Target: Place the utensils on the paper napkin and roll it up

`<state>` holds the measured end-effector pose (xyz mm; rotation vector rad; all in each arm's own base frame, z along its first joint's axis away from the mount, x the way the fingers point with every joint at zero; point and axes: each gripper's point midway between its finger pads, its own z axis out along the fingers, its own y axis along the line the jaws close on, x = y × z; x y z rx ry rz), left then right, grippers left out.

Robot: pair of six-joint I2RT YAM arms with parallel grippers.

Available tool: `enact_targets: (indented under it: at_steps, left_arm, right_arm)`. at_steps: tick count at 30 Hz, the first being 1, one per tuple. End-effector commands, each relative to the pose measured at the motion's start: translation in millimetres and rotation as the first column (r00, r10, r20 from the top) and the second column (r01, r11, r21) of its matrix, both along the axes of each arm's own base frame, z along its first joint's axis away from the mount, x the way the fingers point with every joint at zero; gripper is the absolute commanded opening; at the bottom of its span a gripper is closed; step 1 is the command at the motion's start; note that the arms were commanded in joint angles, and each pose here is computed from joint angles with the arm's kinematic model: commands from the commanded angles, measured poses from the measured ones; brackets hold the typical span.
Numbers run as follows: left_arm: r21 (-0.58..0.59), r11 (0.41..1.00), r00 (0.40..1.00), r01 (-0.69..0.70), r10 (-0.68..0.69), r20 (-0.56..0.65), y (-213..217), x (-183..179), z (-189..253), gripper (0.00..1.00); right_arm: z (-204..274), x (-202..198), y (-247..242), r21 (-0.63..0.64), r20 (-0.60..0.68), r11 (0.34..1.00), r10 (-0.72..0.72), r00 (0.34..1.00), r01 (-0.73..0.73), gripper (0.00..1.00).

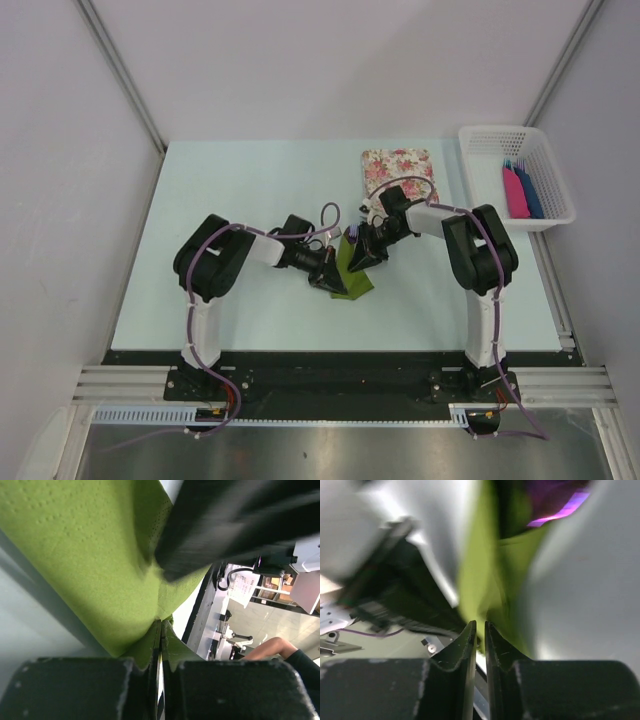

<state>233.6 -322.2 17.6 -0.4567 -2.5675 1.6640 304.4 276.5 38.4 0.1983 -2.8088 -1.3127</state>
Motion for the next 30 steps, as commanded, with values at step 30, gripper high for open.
enact_targets:
  at_steps: [30]
  left_arm:
    - [-0.017, 0.994, 0.993, -0.106, 0.105, -0.058, -1.0, -10.7, -14.8, 0.29]
  right_arm:
    - [-76.1, -8.8, -29.5, -0.201, -0.016, 0.979, 0.026, 1.0, -0.029, 0.11]
